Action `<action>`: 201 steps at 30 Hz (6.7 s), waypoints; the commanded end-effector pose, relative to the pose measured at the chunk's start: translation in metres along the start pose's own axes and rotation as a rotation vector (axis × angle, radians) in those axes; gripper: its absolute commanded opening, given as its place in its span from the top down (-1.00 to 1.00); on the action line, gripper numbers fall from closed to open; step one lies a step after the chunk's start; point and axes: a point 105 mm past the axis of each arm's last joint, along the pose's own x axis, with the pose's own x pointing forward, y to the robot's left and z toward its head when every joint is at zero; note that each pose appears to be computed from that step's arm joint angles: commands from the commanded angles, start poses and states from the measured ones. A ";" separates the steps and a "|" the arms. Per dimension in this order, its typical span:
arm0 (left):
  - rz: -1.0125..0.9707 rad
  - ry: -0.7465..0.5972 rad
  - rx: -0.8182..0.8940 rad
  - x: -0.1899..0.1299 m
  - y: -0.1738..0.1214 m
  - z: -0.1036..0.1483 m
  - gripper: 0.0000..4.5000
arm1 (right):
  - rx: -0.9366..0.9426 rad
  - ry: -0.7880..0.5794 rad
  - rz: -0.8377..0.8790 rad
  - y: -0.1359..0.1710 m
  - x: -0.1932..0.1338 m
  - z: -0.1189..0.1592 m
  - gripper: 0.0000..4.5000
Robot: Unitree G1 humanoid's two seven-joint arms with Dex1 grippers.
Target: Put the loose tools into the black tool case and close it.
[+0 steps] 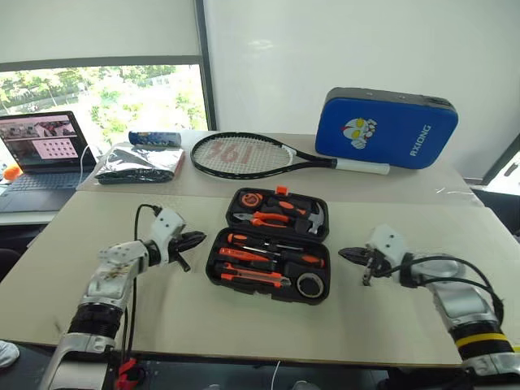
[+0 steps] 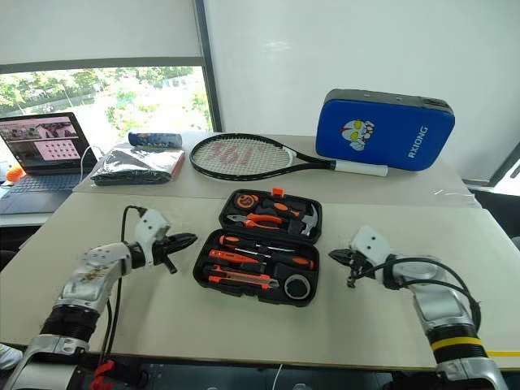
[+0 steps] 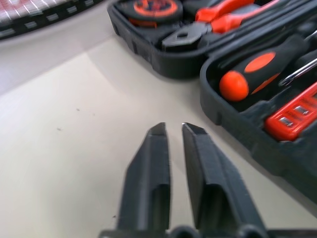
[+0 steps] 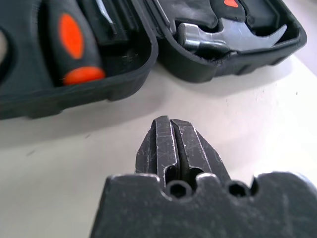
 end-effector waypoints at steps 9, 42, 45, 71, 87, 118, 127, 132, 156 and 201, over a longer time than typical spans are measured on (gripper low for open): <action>-0.294 -0.088 0.056 0.001 -0.052 0.017 0.99 | -0.033 -0.087 0.082 0.030 0.019 0.031 1.00; -0.182 0.239 -0.441 -0.039 -0.005 0.038 -0.48 | 0.658 0.128 0.061 -0.001 -0.034 0.065 -0.76; -0.173 0.234 -0.492 -0.018 -0.001 0.056 -0.48 | 0.789 0.201 0.013 -0.011 -0.022 0.069 -0.76; -0.104 0.367 -0.549 0.032 -0.013 0.048 -0.24 | 0.853 0.505 -0.094 -0.017 0.015 0.043 -0.32; -0.081 0.295 -0.589 0.025 -0.006 0.050 0.73 | 0.865 0.373 -0.075 -0.020 0.016 0.054 1.00; -0.079 -0.499 -0.077 -0.032 -0.027 0.063 0.73 | 0.095 -0.409 -0.108 0.023 -0.020 0.077 1.00; -0.043 -0.514 0.261 -0.038 -0.052 0.043 0.73 | -0.229 -0.454 -0.121 0.047 -0.034 0.050 1.00; -0.106 -0.525 0.336 -0.040 -0.068 0.039 0.73 | -0.402 -0.453 -0.100 0.057 -0.035 0.041 1.00; -0.204 -0.249 0.496 -0.106 -0.053 -0.015 -1.00 | -0.777 -0.366 0.113 0.070 -0.072 0.009 -0.76; -0.400 -0.116 0.164 -0.054 -0.102 -0.011 0.99 | -0.288 -0.025 0.100 0.016 0.013 0.020 1.00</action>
